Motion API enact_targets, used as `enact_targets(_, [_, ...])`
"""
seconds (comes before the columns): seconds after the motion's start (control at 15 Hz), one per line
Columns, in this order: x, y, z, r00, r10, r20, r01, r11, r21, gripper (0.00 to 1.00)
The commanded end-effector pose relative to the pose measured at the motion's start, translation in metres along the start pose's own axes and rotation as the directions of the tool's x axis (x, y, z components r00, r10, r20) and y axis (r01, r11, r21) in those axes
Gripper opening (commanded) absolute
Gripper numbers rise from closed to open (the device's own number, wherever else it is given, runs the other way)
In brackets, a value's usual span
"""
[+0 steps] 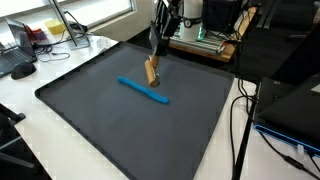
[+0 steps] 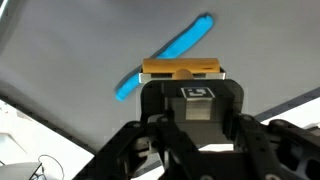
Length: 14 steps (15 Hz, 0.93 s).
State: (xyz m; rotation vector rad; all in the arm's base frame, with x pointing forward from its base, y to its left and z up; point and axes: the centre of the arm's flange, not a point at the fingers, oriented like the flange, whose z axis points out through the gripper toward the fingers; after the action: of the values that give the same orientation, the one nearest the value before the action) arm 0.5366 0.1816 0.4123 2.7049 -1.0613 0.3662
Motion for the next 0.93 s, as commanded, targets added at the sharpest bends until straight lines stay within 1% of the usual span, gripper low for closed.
enact_targets(0.0, [-0.028,-0.012,-0.009,0.998,-0.023,-0.064,0.023,1.000,-0.003,0.22])
enact_targets(0.2, [-0.051,-0.024,-0.012,0.992,-0.092,-0.083,0.092,0.996,-0.002,0.22])
enact_targets(0.53, [-0.079,-0.037,-0.014,0.972,-0.228,-0.052,0.229,0.973,0.017,0.22])
enact_targets(0.67, [-0.082,-0.036,-0.016,0.953,-0.300,-0.040,0.301,0.953,0.038,0.22])
enact_targets(0.8, [-0.079,-0.034,-0.019,0.924,-0.380,-0.046,0.383,0.921,0.072,0.22])
enact_targets(0.87, [-0.075,-0.032,-0.020,0.903,-0.427,-0.047,0.430,0.898,0.091,0.22])
